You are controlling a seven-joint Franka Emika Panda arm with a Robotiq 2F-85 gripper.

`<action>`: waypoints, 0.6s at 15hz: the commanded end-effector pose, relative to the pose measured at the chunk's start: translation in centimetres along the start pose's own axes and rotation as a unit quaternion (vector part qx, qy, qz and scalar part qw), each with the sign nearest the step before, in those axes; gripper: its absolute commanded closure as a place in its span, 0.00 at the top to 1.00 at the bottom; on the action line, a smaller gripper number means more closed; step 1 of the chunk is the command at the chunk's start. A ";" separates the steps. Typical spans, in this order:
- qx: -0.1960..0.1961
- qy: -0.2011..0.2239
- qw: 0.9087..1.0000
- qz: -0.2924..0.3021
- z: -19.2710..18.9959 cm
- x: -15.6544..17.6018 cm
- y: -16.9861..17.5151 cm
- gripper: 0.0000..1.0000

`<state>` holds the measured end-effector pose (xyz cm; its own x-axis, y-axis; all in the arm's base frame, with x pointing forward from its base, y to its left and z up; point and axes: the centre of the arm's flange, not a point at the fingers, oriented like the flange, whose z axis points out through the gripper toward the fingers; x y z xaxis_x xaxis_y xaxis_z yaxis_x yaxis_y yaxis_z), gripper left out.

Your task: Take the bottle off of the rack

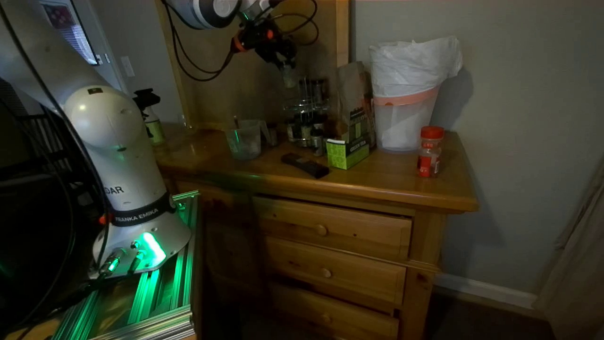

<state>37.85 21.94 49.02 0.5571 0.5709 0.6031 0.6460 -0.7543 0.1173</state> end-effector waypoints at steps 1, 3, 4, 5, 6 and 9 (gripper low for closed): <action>-0.006 -0.027 0.999 0.038 -1.6 -5.4 0.8 0.24; 0.006 -0.042 0.998 0.054 -0.1 -8.3 1.6 0.24; 0.007 -0.049 0.997 0.059 0.6 -9.5 2.0 0.24; 0.006 -0.059 0.996 0.060 1.8 -10.8 2.4 0.24; 0.019 -0.064 0.996 0.064 2.7 -11.6 2.7 0.24; 0.051 -0.077 0.994 0.060 5.0 -12.7 3.5 0.24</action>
<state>36.37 14.80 41.52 0.7094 0.5124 0.4840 0.5804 -0.8142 0.0112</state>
